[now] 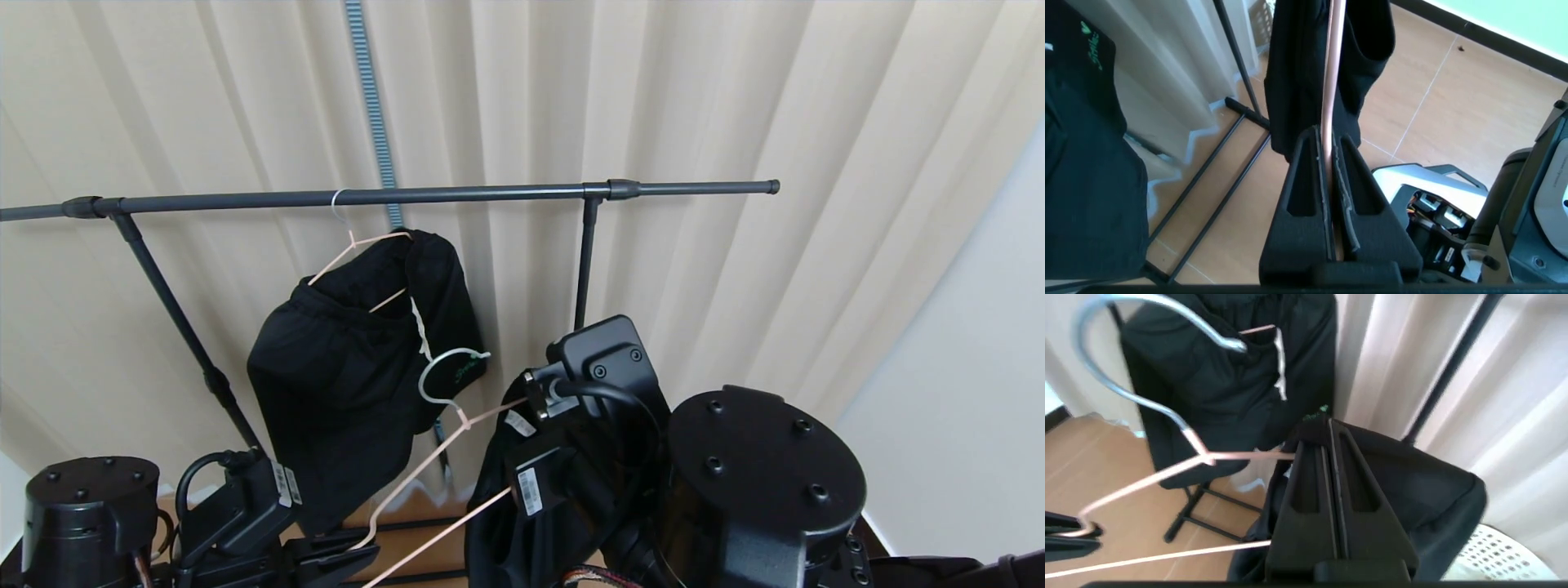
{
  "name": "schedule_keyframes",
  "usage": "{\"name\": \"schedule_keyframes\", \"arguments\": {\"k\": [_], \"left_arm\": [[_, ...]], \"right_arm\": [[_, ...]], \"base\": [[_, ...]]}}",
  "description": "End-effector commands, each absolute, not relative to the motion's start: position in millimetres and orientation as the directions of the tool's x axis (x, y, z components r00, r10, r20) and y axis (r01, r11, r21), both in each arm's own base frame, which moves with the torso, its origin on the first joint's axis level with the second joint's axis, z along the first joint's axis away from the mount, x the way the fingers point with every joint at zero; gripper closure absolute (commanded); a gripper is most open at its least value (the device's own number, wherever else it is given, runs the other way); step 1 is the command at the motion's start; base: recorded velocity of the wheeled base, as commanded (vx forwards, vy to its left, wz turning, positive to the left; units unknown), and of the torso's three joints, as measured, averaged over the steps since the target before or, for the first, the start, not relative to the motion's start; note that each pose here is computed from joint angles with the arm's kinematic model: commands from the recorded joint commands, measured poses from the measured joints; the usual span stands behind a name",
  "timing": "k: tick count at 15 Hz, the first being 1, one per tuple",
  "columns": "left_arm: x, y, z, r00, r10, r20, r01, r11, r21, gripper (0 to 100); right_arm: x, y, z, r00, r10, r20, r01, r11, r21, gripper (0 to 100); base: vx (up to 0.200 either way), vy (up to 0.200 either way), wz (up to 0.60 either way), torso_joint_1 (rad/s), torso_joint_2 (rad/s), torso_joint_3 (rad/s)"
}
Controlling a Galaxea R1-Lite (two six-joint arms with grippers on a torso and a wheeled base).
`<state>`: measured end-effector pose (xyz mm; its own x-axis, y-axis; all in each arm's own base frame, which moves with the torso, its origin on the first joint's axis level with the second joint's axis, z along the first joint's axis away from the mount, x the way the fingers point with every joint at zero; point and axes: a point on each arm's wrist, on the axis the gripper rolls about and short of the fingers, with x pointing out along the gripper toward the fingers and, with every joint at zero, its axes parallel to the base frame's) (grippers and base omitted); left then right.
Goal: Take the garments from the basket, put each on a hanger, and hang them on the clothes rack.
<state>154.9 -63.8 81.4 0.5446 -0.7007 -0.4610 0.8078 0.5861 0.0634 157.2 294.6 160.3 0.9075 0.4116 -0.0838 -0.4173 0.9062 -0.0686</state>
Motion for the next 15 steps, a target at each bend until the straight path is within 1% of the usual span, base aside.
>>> {"name": "schedule_keyframes", "arguments": {"k": [1, 7, 8, 12, 15], "left_arm": [[155, -64, 82, 0.544, -0.702, -0.46, 0.809, 0.585, 0.065, 100], [154, -64, 83, 0.548, -0.703, -0.453, 0.808, 0.585, 0.07, 100], [153, -64, 86, 0.555, -0.707, -0.439, 0.807, 0.585, 0.079, 100], [144, -68, 88, 0.548, -0.737, -0.397, 0.825, 0.554, 0.111, 100], [144, -68, 88, 0.548, -0.738, -0.393, 0.825, 0.556, 0.107, 100]], "right_arm": [[154, 293, 166, 0.892, 0.445, -0.074, -0.449, 0.893, -0.039, 100], [143, 295, 171, 0.851, 0.521, -0.065, -0.521, 0.853, 0.022, 100], [143, 296, 170, 0.845, 0.531, -0.067, -0.531, 0.847, 0.028, 100], [143, 297, 169, 0.844, 0.532, -0.069, -0.532, 0.846, 0.03, 100], [143, 297, 168, 0.846, 0.528, -0.072, -0.528, 0.849, 0.029, 100]], "base": [[0.0, 0.0, 0.0, 0.0, 0.0, 0.0], [0.0, 0.0, 0.0, 0.0, 0.0, 0.0], [0.0, 0.0, 0.0, 0.0, 0.0, 0.0], [0.0, 0.0, 0.0, 0.0, 0.0, 0.0], [0.0, 0.0, 0.0, 0.0, 0.0, 0.0]]}}
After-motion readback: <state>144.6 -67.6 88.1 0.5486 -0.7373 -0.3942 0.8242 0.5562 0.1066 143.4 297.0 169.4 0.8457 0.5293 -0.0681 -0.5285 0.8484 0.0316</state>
